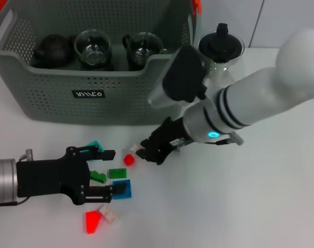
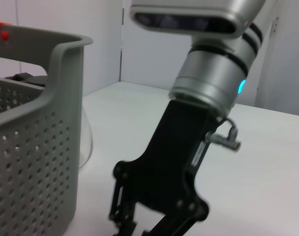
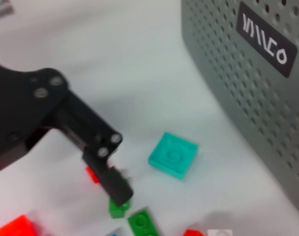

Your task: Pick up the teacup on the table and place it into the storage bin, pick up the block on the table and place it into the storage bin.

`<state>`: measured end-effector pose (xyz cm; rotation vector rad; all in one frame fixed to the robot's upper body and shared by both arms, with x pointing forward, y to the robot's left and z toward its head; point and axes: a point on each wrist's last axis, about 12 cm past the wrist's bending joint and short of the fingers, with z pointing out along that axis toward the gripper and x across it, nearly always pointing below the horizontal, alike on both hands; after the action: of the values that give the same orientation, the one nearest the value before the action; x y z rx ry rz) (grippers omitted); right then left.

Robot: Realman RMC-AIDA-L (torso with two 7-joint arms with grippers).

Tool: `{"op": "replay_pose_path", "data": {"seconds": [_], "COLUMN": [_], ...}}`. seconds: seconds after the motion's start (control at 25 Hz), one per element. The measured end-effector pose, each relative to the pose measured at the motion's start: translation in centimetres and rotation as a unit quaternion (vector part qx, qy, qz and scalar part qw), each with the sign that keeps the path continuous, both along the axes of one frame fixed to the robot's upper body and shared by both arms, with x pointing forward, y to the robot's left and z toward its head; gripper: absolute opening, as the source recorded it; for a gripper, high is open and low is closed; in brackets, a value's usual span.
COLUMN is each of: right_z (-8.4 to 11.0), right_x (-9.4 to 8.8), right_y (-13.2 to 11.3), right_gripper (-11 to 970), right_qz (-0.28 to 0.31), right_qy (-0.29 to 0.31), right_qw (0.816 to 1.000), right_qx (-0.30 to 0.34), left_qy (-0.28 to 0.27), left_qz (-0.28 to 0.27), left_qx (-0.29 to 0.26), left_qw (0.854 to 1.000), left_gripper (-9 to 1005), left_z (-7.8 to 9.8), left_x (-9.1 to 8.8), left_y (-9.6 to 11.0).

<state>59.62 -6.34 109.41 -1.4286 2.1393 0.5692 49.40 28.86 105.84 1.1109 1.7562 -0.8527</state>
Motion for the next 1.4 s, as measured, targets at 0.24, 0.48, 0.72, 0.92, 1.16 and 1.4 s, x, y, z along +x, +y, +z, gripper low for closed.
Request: {"op": "replay_pose_path", "data": {"seconds": [0.24,0.48,0.72,0.92,1.16,1.4], "right_z": [1.6,4.8,10.7,17.8,24.2,23.5], "right_x": [-0.9,-2.9,-3.8,-3.7,-0.1,5.4], "right_y": [-2.8,-6.4,-9.9,-11.2,-10.9,-6.5], "right_gripper": [204,205,205,205,204,204], "right_qz": [0.013,0.057,0.076,0.091,0.06,-0.019], "right_qy": [0.026,0.067,0.071,0.04,-0.004,-0.047], "right_qw": [0.999,0.994,0.987,0.97,0.947,0.97], "right_qx": [0.02,0.058,0.121,0.224,0.314,0.237], "left_qy": [0.0,0.002,0.002,-0.001,-0.003,-0.005], "left_qz": [0.018,0.028,0.033,0.033,0.03,0.027], "left_qx": [-0.014,-0.015,-0.015,-0.014,-0.015,-0.016], "left_qw": [1.0,0.999,0.999,0.999,0.999,0.999], "left_gripper": [811,811,811,811,811,811], "left_z": [0.2,0.1,0.1,0.3,0.3,0.4], "left_x": [-0.7,-1.3,-1.3,-1.0,-0.9,-0.8], "left_y": [1.2,1.9,2.0,1.9,1.8,1.8]}}
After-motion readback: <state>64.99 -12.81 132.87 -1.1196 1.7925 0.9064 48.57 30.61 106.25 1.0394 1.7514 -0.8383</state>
